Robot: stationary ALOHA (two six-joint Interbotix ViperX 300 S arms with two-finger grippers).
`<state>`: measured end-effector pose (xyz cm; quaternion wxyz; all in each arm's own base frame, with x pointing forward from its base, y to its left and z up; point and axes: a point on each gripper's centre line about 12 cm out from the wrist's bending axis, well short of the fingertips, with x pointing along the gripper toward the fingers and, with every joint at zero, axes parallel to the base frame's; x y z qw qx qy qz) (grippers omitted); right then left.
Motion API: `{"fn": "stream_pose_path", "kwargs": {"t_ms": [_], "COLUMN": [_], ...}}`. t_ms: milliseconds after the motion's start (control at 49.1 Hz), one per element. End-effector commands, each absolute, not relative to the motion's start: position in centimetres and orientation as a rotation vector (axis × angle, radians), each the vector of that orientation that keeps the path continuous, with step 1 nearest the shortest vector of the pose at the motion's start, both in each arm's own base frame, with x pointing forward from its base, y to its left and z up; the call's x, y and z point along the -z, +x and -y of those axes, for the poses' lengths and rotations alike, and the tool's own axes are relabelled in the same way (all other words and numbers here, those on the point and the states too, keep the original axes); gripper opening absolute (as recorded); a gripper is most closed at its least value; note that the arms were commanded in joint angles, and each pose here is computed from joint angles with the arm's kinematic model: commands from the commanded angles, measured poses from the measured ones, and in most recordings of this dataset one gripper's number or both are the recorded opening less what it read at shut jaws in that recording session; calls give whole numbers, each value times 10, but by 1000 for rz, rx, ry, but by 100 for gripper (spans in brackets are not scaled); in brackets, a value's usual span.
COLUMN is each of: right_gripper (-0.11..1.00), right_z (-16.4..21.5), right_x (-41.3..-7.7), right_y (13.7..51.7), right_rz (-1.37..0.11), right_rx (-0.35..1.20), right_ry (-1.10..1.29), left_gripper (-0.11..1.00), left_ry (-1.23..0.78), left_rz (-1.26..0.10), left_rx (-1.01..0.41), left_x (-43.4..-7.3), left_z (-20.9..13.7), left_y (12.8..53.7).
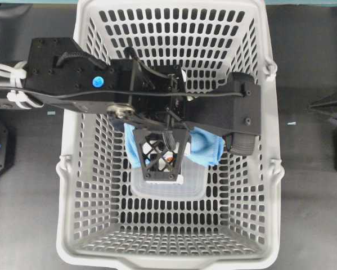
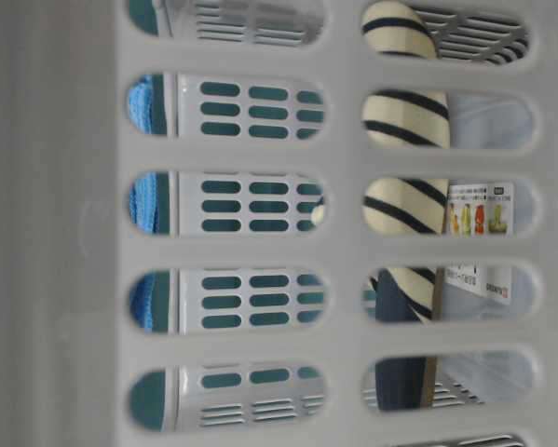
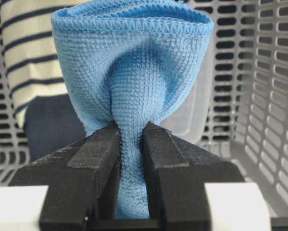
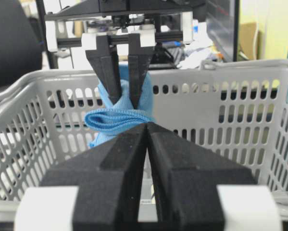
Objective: Pick up the blue cloth from the shopping basket with the left arm.
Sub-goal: 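Raise the blue cloth higher above the basket with the left gripper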
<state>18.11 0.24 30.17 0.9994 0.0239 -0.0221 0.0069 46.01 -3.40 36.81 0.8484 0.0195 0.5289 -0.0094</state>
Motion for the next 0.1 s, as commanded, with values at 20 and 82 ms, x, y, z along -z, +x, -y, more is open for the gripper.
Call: {"fn": "stream_pose_path", "kwargs": {"t_ms": [20, 82], "right_gripper": [1, 1], "right_z": [-3, -3], "right_x": [-305, -305], "right_y": [183, 183], "right_rz": [52, 52], "right_rx": [-16, -16], "right_ry": [63, 74], "left_gripper": [12, 12], "left_ry": [42, 42], "left_rz": [-1075, -1076], "left_rx": [20, 20], "left_x": [-381, -381], "left_z": [33, 33], "left_y": [456, 456]}}
